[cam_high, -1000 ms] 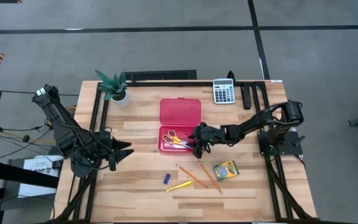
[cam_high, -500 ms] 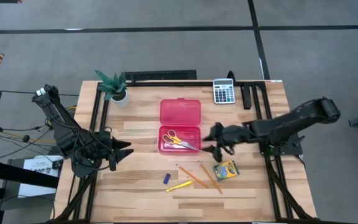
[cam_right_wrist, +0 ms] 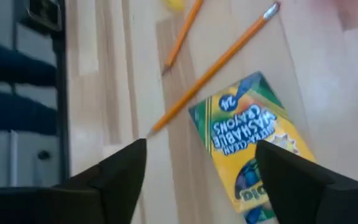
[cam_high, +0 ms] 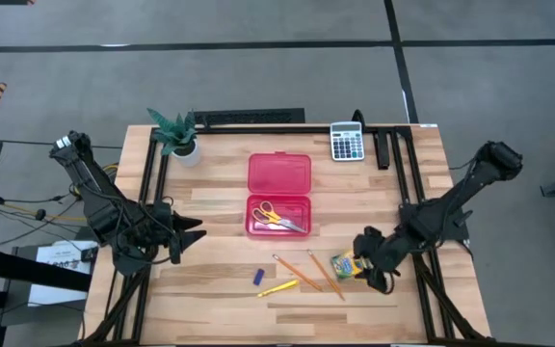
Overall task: Pack school essentials
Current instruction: Put the box of crayons into the supply box
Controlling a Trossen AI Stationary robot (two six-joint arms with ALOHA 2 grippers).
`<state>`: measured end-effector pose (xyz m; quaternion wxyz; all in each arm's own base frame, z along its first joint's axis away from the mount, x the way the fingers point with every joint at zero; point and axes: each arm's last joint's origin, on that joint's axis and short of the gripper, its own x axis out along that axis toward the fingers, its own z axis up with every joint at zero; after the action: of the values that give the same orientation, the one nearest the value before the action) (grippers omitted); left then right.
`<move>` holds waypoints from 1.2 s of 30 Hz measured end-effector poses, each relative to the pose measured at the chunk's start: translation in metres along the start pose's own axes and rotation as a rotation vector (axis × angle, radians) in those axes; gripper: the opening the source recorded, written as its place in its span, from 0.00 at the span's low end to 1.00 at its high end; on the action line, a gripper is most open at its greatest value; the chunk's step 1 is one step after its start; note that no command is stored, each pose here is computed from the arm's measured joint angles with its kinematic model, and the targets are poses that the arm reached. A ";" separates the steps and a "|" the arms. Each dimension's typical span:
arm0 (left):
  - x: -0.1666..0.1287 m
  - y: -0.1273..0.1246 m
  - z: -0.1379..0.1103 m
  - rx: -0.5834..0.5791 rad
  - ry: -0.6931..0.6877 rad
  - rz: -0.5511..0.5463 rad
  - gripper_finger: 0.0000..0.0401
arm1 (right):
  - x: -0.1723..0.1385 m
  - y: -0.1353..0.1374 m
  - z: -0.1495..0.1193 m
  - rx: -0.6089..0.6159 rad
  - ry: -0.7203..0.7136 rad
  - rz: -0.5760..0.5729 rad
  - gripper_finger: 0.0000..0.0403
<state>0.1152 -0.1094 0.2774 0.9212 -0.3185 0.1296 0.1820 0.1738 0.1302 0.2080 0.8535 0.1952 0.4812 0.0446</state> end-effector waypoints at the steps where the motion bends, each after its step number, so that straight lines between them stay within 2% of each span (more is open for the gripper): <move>1: 0.000 0.001 0.000 0.002 0.001 0.004 0.52 | 0.003 0.002 0.000 -0.032 0.013 -0.007 0.81; 6: 0.000 0.003 -0.001 0.007 0.008 0.021 0.52 | 0.017 0.010 0.007 -0.253 0.127 -0.062 0.95; 11: 0.002 0.006 0.000 -0.001 0.004 0.045 0.52 | 0.031 0.005 0.018 -0.275 0.308 -0.207 0.99; 16: 0.004 0.007 0.001 0.000 0.002 0.058 0.52 | 0.046 0.004 0.024 -0.372 0.367 -0.231 0.98; 26: 0.004 0.007 0.001 -0.002 0.015 0.057 0.52 | 0.071 0.000 0.020 -0.400 0.424 -0.264 0.99; 36: 0.004 0.007 0.001 -0.001 0.014 0.057 0.52 | 0.081 0.001 0.020 -0.413 0.401 -0.273 0.97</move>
<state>0.1163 -0.1025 0.2730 0.9145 -0.3165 0.1450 0.2060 0.2341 0.1464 0.1524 0.7614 -0.0613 0.6422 0.0638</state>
